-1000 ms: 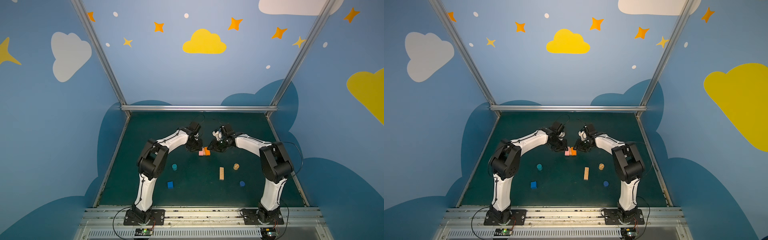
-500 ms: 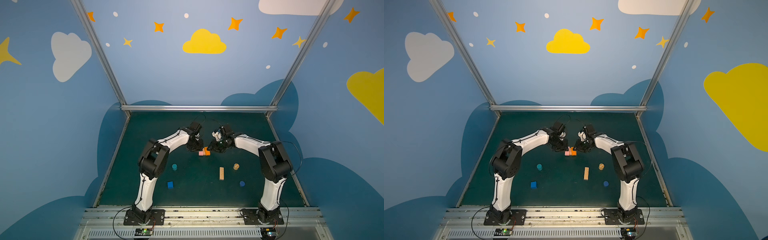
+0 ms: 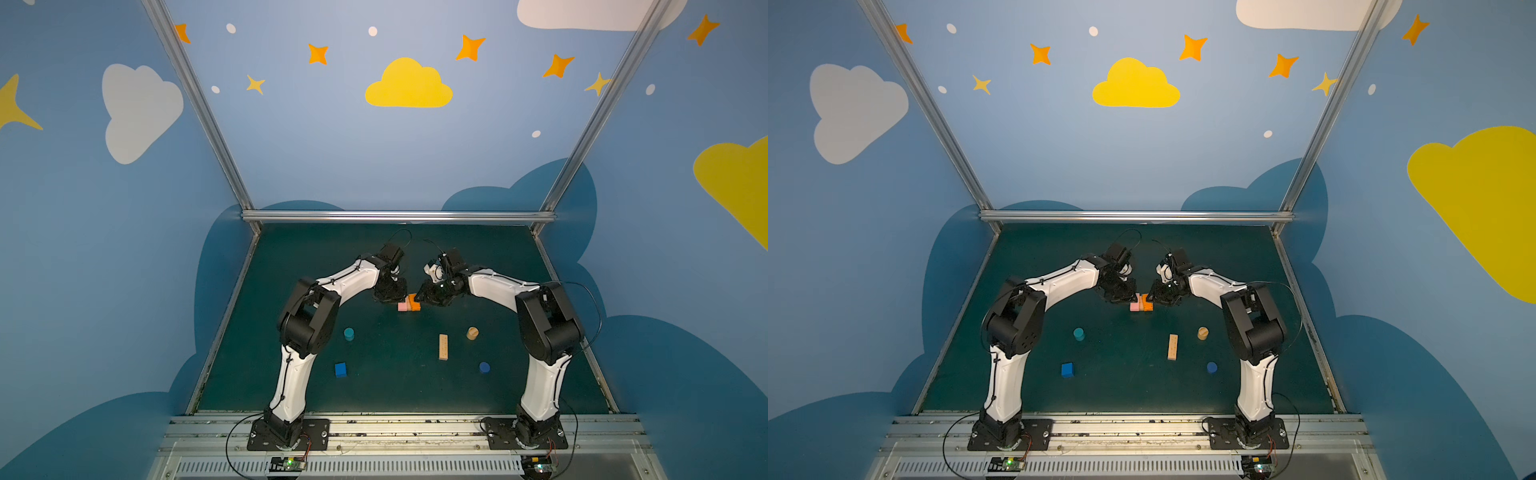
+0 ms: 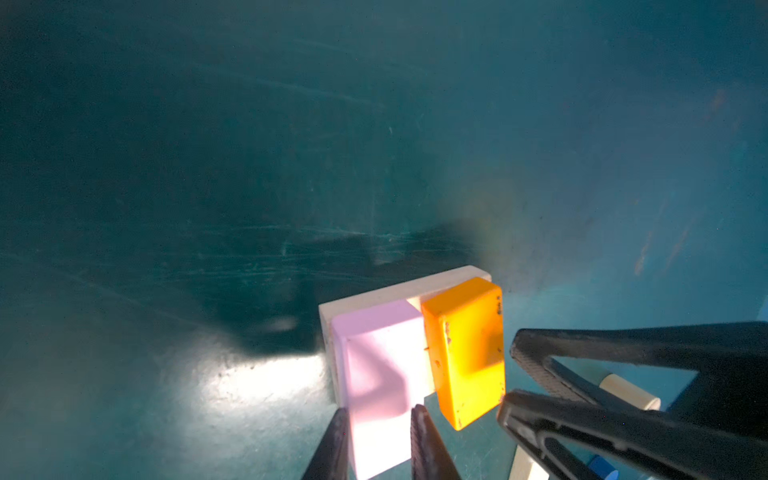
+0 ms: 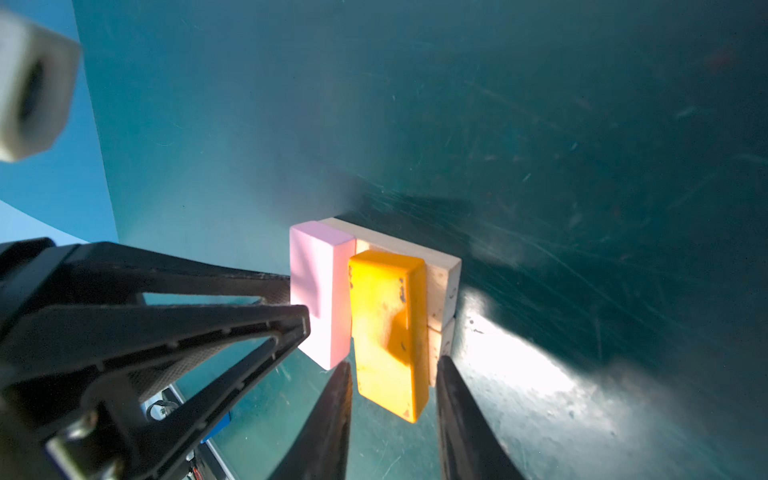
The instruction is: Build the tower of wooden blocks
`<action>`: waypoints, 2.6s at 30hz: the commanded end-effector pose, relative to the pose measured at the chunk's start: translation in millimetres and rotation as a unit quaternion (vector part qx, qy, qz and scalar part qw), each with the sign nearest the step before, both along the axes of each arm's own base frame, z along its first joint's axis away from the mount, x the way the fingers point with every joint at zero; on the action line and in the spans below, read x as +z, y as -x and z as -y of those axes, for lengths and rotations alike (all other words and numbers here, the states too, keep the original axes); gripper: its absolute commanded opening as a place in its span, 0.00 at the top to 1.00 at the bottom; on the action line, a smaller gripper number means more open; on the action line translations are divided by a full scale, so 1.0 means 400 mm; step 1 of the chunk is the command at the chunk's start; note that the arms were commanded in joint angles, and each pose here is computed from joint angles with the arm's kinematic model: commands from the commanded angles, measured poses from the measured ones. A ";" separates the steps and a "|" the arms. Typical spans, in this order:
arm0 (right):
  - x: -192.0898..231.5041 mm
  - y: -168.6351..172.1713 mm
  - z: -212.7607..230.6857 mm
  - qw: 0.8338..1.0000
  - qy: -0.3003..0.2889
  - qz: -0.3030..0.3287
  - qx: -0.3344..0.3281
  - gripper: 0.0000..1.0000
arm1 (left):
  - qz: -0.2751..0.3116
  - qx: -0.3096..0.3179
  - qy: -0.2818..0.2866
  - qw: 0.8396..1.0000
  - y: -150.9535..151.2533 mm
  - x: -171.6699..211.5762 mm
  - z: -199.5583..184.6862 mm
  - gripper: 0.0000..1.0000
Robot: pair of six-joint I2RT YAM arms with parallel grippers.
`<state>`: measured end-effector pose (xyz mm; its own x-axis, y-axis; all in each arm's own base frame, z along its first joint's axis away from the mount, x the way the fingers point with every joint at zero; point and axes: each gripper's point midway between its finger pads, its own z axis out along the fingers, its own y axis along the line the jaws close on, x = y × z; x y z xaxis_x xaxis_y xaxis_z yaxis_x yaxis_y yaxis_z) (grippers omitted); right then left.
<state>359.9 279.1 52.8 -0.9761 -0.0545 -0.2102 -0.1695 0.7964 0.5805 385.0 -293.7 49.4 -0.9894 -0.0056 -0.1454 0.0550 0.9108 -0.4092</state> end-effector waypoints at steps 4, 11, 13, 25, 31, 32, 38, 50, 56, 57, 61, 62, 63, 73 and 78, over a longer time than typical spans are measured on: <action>-0.006 -0.001 -0.010 1.000 -0.004 -0.003 0.004 0.67 | -0.004 -0.007 0.001 1.000 -0.002 -0.005 0.009 0.73; -0.003 -0.005 -0.015 1.000 -0.008 -0.003 0.004 0.67 | -0.004 -0.007 0.001 1.000 -0.004 -0.005 0.012 0.73; -0.003 -0.004 -0.018 1.000 -0.010 -0.003 0.005 0.67 | -0.004 -0.007 0.000 1.000 -0.005 -0.006 0.012 0.73; -0.001 -0.005 -0.029 1.000 -0.014 -0.004 0.008 0.68 | -0.006 -0.008 0.001 1.000 -0.005 -0.008 0.014 0.73; 0.002 -0.004 -0.036 1.000 -0.016 -0.004 0.011 0.69 | -0.005 -0.007 0.003 1.000 -0.006 -0.004 0.014 0.74; 0.000 -0.002 -0.038 1.000 -0.015 -0.004 0.012 0.69 | -0.005 -0.008 0.003 1.000 -0.006 -0.004 0.015 0.73; 0.001 -0.001 -0.040 1.000 -0.015 -0.005 0.013 0.69 | -0.005 -0.008 0.004 1.000 -0.004 -0.004 0.017 0.73; 0.007 -0.001 -0.040 1.000 -0.014 -0.002 0.014 0.69 | -0.006 -0.008 0.005 1.000 -0.005 -0.002 0.020 0.73; 0.007 -0.001 -0.042 1.000 -0.014 -0.002 0.014 0.71 | -0.006 -0.009 0.007 1.000 -0.007 0.001 0.024 0.73; 0.007 -0.001 -0.043 1.000 -0.015 -0.003 0.014 0.71 | -0.005 -0.009 0.008 1.000 -0.007 0.002 0.024 0.73; 0.007 0.001 -0.046 1.000 -0.015 -0.003 0.016 0.72 | -0.006 -0.010 0.008 1.000 -0.008 0.003 0.026 0.73; 0.007 0.001 -0.046 1.000 -0.015 -0.003 0.016 0.72 | -0.005 -0.011 0.008 1.000 -0.006 0.002 0.030 0.73; 0.008 0.001 -0.047 1.000 -0.016 -0.003 0.016 0.72 | -0.005 -0.011 0.008 1.000 -0.007 0.003 0.029 0.73; 0.006 0.002 -0.043 1.000 -0.012 -0.003 0.015 0.72 | 0.004 -0.009 0.011 1.000 -0.012 0.025 0.031 0.73; 0.007 0.002 -0.041 1.000 -0.010 -0.002 0.014 0.71 | 0.026 -0.005 0.001 1.000 -0.020 0.063 0.016 0.72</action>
